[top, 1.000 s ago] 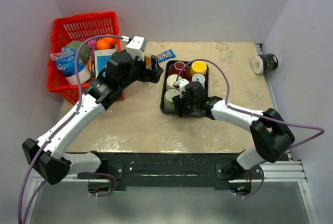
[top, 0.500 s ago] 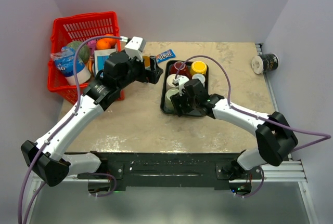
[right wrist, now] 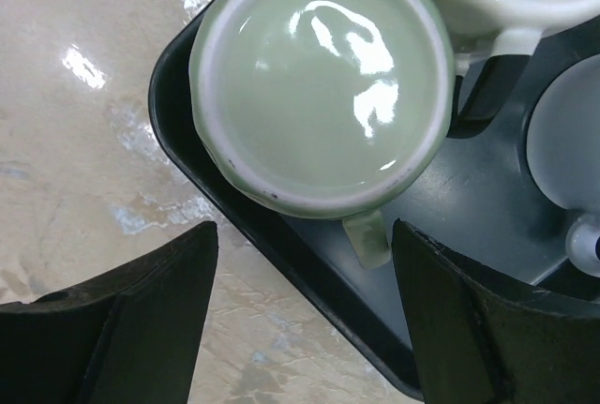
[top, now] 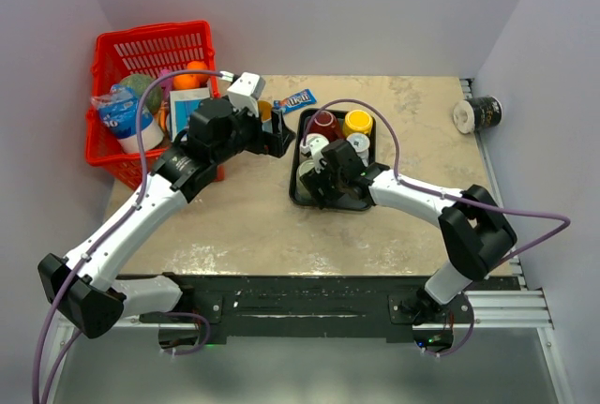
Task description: Turn the mug right side up
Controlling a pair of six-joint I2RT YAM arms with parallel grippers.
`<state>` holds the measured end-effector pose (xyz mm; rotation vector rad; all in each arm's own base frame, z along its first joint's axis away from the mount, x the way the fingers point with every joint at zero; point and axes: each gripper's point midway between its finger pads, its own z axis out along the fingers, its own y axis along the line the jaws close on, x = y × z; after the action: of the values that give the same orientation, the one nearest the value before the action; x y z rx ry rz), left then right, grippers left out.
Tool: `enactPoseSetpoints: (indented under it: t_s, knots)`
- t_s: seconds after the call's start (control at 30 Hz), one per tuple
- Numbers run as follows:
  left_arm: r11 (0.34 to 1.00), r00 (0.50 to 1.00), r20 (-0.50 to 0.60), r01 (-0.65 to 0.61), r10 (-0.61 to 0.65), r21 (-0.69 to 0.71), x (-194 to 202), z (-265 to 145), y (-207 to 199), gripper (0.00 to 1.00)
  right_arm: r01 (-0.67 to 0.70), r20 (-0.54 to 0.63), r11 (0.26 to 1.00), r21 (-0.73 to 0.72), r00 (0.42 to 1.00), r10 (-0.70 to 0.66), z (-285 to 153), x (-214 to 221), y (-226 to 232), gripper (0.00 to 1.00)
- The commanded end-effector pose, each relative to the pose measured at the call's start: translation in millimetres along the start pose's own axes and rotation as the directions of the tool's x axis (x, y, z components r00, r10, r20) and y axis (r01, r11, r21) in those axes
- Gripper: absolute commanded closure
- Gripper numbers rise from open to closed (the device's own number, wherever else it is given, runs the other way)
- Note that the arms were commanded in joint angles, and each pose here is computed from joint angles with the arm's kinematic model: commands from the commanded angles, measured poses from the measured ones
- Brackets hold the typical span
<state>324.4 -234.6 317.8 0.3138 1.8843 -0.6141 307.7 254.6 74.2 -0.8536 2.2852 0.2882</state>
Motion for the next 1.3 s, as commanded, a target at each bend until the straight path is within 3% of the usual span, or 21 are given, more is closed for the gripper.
enactPoseSetpoints:
  t_s: [0.0, 0.23, 0.33, 0.47, 0.73, 0.93, 1.03, 1.27]
  knots:
    - [1.000, 0.999, 0.049, -0.006, 0.004, 0.030, -11, -9, -4, 0.01, 0.093, 0.060, 0.996, 0.001, 0.994, -0.093, -2, -24, -1, 0.23]
    - [1.000, 0.999, 0.037, 0.005, -0.006, 0.026, -6, -11, -1, 0.01, 0.134, 0.069, 0.991, -0.009, 0.989, -0.133, 1, -26, -1, 0.26]
    - [1.000, 0.999, 0.031, 0.010, -0.011, 0.028, -3, -10, -1, 0.01, 0.128, 0.065, 0.992, -0.005, 0.990, -0.127, 3, -23, -2, 0.30]
    - [0.999, 1.000, 0.026, 0.016, -0.016, 0.031, -2, -10, -1, 0.01, 0.128, 0.042, 0.992, 0.020, 0.991, -0.129, 10, -17, -6, 0.44]
    - [0.999, 0.999, 0.022, 0.025, -0.026, 0.039, -3, -12, -3, 0.01, 0.131, 0.021, 0.990, 0.043, 0.991, -0.132, 18, -11, -11, 0.50]
    - [0.999, 0.999, 0.019, 0.026, -0.026, 0.033, -1, -14, -2, 0.01, 0.128, 0.043, 0.989, 0.070, 0.990, -0.131, 12, -16, -15, 0.87]
    - [0.999, 0.999, 0.025, 0.030, -0.031, 0.029, -1, -15, -1, 0.01, 0.129, 0.048, 0.989, 0.078, 0.990, -0.133, 9, -17, -17, 1.00]
    - [0.998, 0.997, 0.065, 0.027, -0.031, 0.060, -8, -23, -7, 0.01, 0.123, 0.095, 0.992, 0.036, 0.987, -0.126, -5, -29, -8, 1.00]
